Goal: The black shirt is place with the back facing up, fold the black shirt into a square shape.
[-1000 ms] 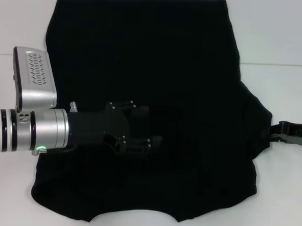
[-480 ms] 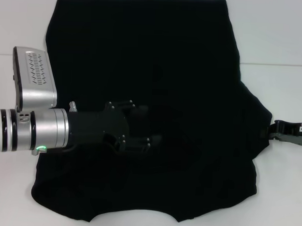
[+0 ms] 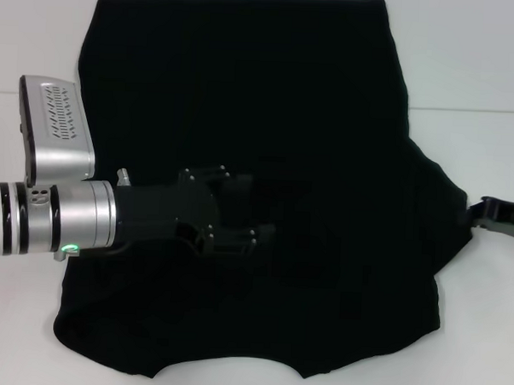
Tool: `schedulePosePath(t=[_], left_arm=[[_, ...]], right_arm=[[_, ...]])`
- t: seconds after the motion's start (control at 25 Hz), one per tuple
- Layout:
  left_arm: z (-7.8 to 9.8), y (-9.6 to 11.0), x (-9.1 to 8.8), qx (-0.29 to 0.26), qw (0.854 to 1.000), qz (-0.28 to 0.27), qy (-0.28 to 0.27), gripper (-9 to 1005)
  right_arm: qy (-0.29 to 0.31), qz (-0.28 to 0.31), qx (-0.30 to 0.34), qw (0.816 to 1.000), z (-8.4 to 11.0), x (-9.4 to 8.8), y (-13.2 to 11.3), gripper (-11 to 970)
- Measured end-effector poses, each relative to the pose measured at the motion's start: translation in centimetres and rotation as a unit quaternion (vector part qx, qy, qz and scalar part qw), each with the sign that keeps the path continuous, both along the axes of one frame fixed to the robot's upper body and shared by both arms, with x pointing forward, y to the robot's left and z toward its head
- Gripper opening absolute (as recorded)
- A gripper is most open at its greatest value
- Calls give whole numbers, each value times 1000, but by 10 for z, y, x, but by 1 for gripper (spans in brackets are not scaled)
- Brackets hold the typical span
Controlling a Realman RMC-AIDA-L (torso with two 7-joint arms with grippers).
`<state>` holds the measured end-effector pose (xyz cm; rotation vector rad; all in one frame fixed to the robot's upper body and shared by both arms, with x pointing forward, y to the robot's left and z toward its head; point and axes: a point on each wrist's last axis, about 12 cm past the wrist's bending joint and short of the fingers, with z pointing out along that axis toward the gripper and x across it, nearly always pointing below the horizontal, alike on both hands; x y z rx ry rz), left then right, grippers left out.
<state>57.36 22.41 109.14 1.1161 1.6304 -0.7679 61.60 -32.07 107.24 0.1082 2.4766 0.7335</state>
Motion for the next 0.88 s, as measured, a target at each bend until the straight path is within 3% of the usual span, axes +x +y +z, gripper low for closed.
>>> schedulePosePath(t=[0.4, 0.88], left_arm=[[-1, 0, -2, -9, 1000, 3, 8, 828], [-3, 0, -4, -13, 1000, 6, 16, 827]], right_arm=[[-22, -28, 10, 999, 6, -13, -36, 13], [-28, -37, 2, 999, 12, -15, -51, 27]])
